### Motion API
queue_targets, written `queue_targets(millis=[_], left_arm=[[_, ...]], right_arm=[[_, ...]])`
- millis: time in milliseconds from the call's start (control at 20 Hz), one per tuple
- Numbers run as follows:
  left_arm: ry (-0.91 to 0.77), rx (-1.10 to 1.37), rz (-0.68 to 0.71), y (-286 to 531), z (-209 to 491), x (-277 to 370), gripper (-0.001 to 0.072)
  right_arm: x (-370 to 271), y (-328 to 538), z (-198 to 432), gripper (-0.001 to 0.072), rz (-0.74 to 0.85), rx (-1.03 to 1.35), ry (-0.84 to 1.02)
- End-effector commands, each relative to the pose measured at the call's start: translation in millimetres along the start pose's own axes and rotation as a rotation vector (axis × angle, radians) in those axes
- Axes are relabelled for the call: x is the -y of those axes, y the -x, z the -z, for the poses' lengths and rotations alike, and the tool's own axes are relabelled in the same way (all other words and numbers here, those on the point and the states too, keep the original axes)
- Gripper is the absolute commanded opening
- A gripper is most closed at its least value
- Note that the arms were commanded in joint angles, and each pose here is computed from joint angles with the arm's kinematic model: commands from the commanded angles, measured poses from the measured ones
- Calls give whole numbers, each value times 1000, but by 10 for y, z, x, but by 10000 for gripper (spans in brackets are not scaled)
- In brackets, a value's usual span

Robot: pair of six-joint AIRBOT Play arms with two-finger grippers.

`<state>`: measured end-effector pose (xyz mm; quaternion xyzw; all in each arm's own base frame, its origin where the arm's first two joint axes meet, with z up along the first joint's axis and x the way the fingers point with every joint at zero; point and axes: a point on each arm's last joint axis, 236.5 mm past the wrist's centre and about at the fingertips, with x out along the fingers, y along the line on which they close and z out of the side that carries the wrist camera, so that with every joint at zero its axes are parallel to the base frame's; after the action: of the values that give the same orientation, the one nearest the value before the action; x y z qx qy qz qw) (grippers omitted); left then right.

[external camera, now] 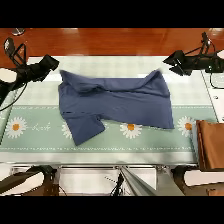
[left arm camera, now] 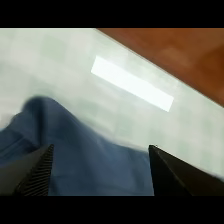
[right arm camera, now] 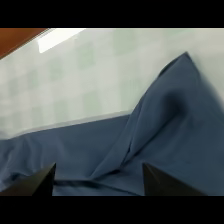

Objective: Fold the shirts.

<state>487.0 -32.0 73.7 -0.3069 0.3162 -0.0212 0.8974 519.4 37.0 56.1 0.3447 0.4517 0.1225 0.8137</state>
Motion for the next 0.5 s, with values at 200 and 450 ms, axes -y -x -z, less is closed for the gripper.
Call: queue_targets(millis=[200,450], left_arm=[[22,-420,-159,877,304,-1217,701],[283,-693,-141,1022,1561,-1579,701]], right_arm=[[849,1382,89,618,311,-173,40],[1185,1466,637,617,373,-140,-120]])
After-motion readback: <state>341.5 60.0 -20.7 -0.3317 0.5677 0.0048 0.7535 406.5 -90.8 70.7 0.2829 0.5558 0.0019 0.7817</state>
